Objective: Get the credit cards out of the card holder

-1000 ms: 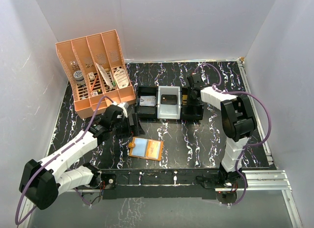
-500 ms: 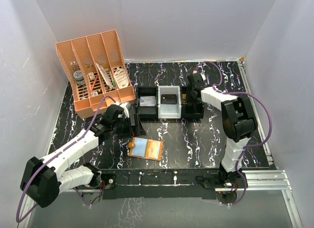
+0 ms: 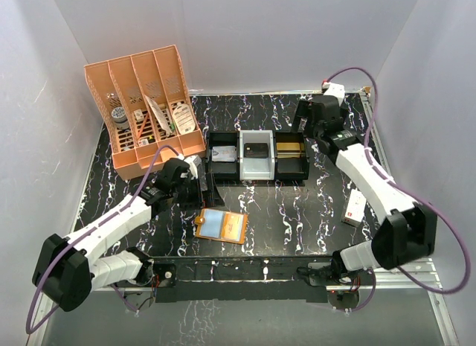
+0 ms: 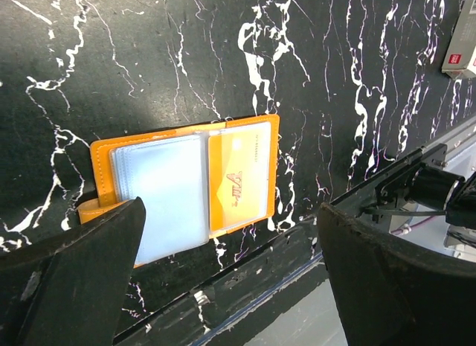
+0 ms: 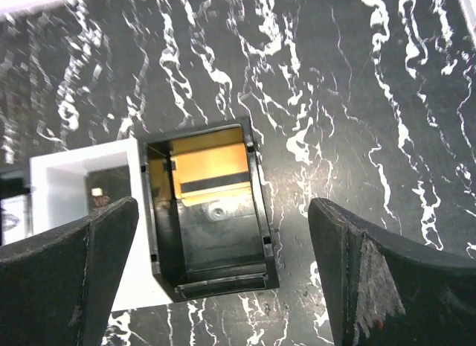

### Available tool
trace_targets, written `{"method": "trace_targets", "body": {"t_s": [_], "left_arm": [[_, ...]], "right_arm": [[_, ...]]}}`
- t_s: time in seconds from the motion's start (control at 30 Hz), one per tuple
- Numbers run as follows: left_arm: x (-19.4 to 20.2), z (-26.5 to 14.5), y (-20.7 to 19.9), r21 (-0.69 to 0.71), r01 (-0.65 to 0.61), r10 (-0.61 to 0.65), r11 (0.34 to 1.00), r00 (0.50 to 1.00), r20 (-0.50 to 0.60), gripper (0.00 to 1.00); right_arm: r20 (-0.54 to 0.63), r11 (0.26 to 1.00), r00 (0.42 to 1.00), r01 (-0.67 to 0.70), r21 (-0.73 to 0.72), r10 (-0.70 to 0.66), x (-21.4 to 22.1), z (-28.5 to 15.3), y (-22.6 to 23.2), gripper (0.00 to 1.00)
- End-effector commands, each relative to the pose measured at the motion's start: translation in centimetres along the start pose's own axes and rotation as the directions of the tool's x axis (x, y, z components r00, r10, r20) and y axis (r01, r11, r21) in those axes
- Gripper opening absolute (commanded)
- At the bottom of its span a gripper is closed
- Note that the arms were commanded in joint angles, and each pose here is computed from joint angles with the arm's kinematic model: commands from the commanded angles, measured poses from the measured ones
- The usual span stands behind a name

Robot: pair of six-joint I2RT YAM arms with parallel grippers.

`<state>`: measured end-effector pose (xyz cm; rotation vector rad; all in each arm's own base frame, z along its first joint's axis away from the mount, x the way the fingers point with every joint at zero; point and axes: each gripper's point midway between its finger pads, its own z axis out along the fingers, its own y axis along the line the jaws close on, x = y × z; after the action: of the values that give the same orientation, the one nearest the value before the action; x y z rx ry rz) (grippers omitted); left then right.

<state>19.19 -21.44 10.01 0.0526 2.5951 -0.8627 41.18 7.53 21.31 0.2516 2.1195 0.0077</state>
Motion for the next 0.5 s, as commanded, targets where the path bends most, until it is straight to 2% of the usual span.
{"method": "trace_targets", "body": {"t_s": [0.0,0.1,0.2,0.27,0.3,0.37,0.47], "left_arm": [[-2.2,-1.5,-0.7,-0.006,-0.023,0.023,1.000,0.995,0.102,0.99],[-2.9,-2.3,0.0,-0.059,-0.002,0.011,0.998,0.989,0.150,0.99],[-3.4,-3.3,0.6,-0.084,0.009,0.009,0.996,0.976,0.216,0.99],[-3.4,-3.5,0.4,-0.062,0.005,0.010,0.998,0.972,0.236,0.99],[-3.3,-3.5,0.1,-0.044,0.001,0.009,0.999,0.972,0.235,0.99],[-2.7,-3.2,-0.3,-0.015,0.005,-0.001,1.000,0.979,0.206,0.99],[-2.1,-2.7,-0.6,0.012,0.009,-0.011,1.000,0.986,0.167,0.98]], "right_arm": [[0.162,0.994,0.981,-0.099,-0.050,0.106,-4.3,-4.3,-0.3,0.98],[0.103,0.958,0.982,-0.126,-0.259,0.157,-2.2,-6.1,2.5,0.98],[-0.044,0.880,0.976,-0.210,-0.426,0.211,0.8,-8.2,5.3,0.96],[-0.190,0.804,0.942,-0.334,-0.492,0.275,3.8,-9.4,6.8,0.83],[-0.248,0.765,0.921,-0.387,-0.514,0.299,5.3,-9.8,7.5,0.73],[-0.345,0.726,0.877,-0.474,-0.498,0.335,8.7,-10.3,8.4,0.56],[-0.417,0.732,0.839,-0.523,-0.437,0.350,13.4,-11.0,10.2,0.53]]}}
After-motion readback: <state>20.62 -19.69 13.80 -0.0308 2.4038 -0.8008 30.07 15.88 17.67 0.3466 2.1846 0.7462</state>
